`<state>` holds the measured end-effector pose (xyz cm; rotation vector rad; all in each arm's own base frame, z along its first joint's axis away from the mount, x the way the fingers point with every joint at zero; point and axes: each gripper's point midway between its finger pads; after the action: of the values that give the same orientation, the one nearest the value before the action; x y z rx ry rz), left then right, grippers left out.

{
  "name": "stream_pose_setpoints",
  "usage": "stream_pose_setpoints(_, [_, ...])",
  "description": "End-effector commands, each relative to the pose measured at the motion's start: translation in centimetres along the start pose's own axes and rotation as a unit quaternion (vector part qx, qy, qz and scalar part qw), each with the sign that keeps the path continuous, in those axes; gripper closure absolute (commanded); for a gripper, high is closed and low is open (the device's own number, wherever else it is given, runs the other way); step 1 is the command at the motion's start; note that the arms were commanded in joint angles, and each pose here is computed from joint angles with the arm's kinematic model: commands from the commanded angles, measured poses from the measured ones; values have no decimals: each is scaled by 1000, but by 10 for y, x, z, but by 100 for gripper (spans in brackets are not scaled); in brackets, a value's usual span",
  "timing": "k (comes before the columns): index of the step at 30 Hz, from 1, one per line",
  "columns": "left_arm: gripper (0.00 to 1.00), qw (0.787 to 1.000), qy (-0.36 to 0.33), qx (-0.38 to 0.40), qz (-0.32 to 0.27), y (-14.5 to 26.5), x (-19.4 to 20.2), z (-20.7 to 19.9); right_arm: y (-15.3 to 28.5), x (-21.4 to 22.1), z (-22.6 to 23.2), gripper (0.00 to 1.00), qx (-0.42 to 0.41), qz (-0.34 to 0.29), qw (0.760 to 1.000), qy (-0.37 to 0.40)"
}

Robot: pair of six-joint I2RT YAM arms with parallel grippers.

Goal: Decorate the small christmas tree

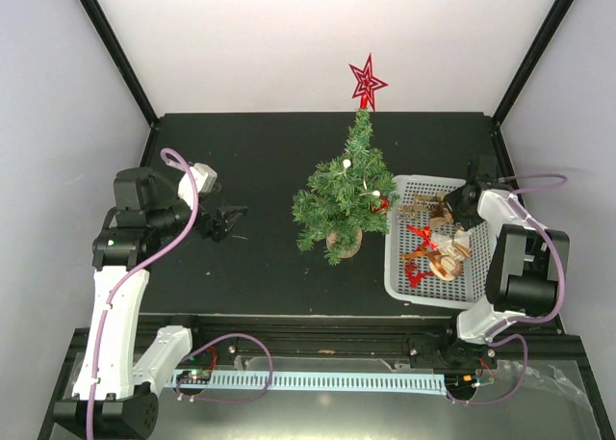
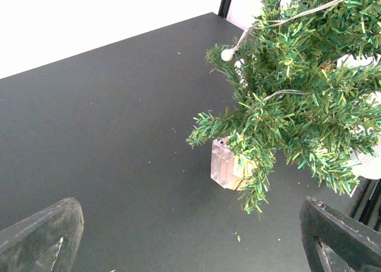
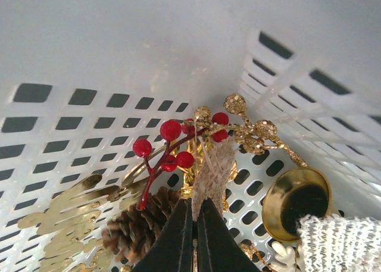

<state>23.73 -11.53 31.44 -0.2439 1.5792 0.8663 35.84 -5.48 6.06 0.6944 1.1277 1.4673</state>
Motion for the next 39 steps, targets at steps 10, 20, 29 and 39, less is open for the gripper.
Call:
stream_pose_setpoints(10, [1,1000,-14,-2,-11,3,-2,-5,72,2,3,99,-93,-39,994,35])
stream_pose_setpoints(20, [1,1000,-25,0,7,3,2,-7,171,51,4,99,-229,-41,957,171])
stream_pose_setpoints(29, [1,999,-41,12,20,1,4,-14,270,115,1,99,-367,-22,876,312])
stream_pose_setpoints(39, [1,999,-39,19,32,-5,7,-12,348,158,-16,99,-440,27,777,449])
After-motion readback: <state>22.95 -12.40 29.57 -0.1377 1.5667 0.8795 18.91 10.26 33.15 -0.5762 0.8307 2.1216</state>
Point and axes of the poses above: each gripper's point midway between its finger pads, its own y axis back along the fingers, its own z axis along the line the jaws close on, x = y × z, and after that the axes turned 13 degrees about -y, right-handed
